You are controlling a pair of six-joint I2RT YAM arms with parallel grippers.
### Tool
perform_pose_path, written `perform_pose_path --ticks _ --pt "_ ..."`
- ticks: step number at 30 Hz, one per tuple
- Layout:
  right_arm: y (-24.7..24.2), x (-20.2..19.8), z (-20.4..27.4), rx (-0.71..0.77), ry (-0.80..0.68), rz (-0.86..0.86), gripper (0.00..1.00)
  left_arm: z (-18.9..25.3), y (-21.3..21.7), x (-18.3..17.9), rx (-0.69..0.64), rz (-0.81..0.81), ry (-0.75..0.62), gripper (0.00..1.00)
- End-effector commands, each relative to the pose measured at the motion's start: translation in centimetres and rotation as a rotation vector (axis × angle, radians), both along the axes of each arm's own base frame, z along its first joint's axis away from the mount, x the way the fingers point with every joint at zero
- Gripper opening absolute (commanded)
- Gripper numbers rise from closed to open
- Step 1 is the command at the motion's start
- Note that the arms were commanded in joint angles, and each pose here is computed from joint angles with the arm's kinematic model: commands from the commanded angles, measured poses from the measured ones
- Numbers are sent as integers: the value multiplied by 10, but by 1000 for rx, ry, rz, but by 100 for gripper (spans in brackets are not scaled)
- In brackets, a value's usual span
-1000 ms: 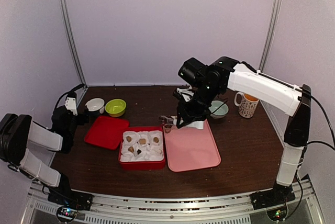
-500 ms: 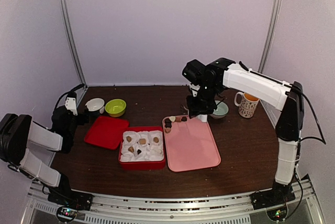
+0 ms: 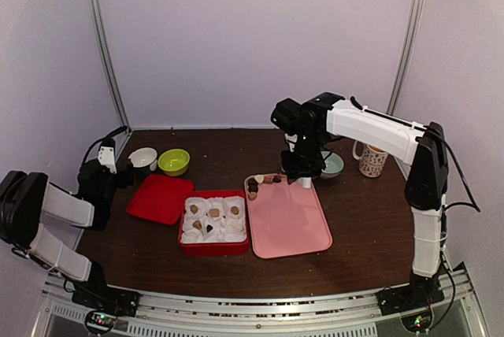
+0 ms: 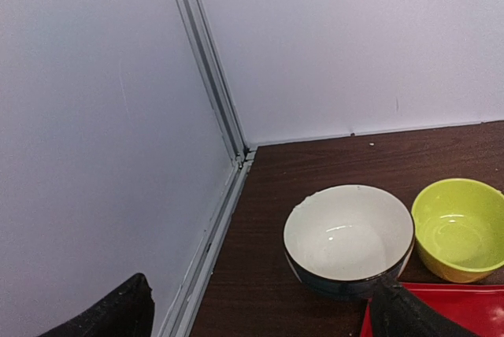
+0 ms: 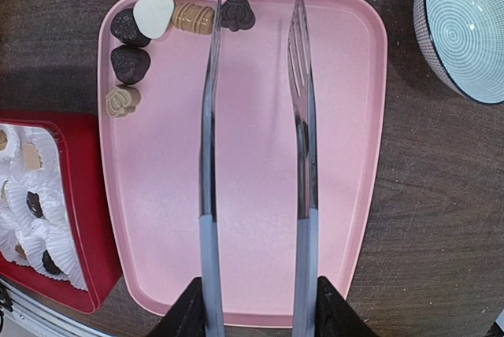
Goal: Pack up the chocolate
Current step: Pick up the fake chocolate from the plate.
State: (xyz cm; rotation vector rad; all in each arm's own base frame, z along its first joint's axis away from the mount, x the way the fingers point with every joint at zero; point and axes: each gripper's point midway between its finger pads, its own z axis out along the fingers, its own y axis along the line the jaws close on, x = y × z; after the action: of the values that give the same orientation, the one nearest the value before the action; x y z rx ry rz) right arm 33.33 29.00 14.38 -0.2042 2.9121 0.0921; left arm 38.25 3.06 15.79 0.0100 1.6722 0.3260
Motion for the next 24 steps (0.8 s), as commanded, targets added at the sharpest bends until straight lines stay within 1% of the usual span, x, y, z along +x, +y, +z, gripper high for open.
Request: perform_pose_path --ticks 1,13,24 --pt "1 9 11 14 -40 -26 40 10 2 1 -9 3 -46 98" --pt "1 9 8 12 -33 -38 39 10 2 1 -9 2 -46 98" --pt "5 7 -7 6 10 -44 40 9 2 1 -9 3 -45 98"
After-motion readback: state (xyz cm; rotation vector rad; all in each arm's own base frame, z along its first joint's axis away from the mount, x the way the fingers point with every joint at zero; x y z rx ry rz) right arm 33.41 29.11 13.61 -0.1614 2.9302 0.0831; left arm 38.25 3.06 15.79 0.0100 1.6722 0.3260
